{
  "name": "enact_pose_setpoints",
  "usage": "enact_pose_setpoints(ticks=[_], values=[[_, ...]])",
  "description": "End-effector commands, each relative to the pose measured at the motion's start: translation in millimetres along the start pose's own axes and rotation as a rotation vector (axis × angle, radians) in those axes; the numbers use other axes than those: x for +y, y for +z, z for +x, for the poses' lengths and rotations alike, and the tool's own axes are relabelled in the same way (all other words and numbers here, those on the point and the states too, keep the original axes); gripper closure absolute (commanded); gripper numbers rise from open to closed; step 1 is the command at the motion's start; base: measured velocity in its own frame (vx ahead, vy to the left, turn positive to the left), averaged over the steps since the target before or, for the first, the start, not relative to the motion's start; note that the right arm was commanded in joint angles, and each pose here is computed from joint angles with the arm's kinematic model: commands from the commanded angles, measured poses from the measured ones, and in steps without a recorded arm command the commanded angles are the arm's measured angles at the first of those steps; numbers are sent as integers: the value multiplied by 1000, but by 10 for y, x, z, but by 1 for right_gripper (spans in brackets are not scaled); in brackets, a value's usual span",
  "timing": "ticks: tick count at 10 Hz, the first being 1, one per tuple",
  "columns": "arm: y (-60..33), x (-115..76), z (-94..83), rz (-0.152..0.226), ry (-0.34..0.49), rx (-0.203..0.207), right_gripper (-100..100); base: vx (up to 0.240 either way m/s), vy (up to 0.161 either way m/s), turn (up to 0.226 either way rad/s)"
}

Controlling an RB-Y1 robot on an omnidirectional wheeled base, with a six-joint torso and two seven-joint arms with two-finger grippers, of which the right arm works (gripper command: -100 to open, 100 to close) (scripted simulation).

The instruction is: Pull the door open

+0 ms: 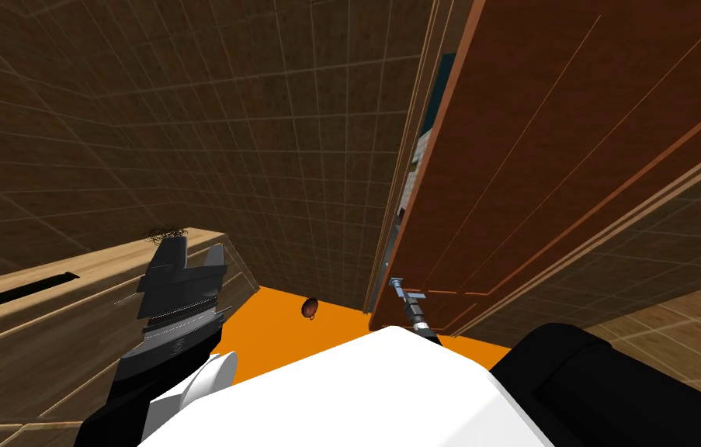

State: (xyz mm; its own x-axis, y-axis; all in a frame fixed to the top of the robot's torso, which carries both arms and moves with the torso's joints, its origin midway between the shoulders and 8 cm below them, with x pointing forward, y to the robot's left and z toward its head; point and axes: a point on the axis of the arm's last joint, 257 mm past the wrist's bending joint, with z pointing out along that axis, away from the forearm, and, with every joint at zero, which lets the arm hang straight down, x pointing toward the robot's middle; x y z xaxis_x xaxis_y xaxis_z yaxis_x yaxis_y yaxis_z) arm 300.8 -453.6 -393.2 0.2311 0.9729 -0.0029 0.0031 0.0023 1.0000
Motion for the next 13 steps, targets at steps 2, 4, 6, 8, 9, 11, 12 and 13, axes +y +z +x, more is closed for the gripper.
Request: enact_pose_setpoints(ticks=[2,4,6,8,9,11,12,13], values=[[-90,7,36,-3,3,34,100,-216,-30,101],[-146,-22,44,4,3,43,100,-116,-13,103],[-217,-16,32,2,2,59,100,-232,-48,146],[-298,-8,21,0,2,78,100,-225,-45,133],[-337,-5,15,-1,2,87,100,-208,-38,155],[-427,4,4,-2,2,108,100,-244,-22,159],[-390,-9,20,0,2,104,100,-107,1,17],[-303,-53,122,5,13,121,100,-120,-13,-21]])
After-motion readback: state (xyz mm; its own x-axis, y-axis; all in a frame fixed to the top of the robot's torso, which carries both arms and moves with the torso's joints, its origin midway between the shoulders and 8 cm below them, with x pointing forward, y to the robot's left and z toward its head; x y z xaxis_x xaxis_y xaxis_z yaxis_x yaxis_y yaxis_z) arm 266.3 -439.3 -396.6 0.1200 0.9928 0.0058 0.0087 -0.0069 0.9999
